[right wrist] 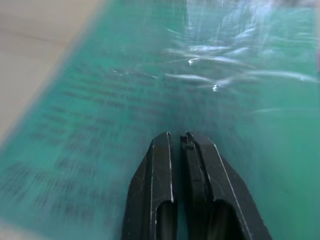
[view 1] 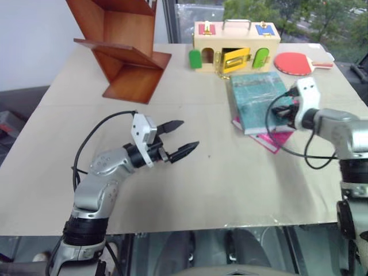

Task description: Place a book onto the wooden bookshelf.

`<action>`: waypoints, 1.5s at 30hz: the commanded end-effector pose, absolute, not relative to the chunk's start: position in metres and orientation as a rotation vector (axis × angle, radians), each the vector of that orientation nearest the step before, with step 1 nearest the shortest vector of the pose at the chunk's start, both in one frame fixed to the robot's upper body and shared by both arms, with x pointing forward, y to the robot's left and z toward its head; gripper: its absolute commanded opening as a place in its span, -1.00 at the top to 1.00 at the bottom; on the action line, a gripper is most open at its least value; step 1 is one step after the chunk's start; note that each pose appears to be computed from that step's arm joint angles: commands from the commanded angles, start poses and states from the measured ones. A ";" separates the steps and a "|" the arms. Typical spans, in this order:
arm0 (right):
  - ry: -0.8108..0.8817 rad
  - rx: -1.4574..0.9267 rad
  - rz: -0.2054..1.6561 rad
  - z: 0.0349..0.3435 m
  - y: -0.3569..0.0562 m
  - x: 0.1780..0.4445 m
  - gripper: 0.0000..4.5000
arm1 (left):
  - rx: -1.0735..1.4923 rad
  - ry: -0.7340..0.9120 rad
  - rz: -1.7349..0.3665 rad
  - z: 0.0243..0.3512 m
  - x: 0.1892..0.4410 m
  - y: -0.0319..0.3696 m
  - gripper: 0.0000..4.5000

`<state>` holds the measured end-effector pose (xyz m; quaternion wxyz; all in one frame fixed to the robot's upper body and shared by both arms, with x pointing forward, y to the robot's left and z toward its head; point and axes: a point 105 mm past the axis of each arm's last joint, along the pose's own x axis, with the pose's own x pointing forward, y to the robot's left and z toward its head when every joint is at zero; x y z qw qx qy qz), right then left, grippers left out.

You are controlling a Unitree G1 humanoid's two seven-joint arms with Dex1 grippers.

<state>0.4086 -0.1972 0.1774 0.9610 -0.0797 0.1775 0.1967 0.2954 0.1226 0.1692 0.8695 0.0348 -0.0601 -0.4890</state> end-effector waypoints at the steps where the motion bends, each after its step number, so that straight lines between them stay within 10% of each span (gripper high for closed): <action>1: 0.489 -0.235 0.465 0.147 -0.201 0.400 0.85 | 0.088 -0.166 -1.032 0.177 0.288 0.123 -1.00; 13: 0.535 -0.273 0.706 0.136 -0.181 0.333 0.85 | 0.097 -0.152 -1.054 0.176 0.286 0.128 -1.00; 31: 0.173 -0.104 0.615 0.247 -0.158 0.400 0.85 | 0.093 -0.170 -1.027 0.177 0.288 0.128 -1.00; 45: 0.290 -0.204 0.321 0.194 -0.179 0.467 0.85 | 0.087 -0.172 -0.986 0.174 0.285 0.128 -1.00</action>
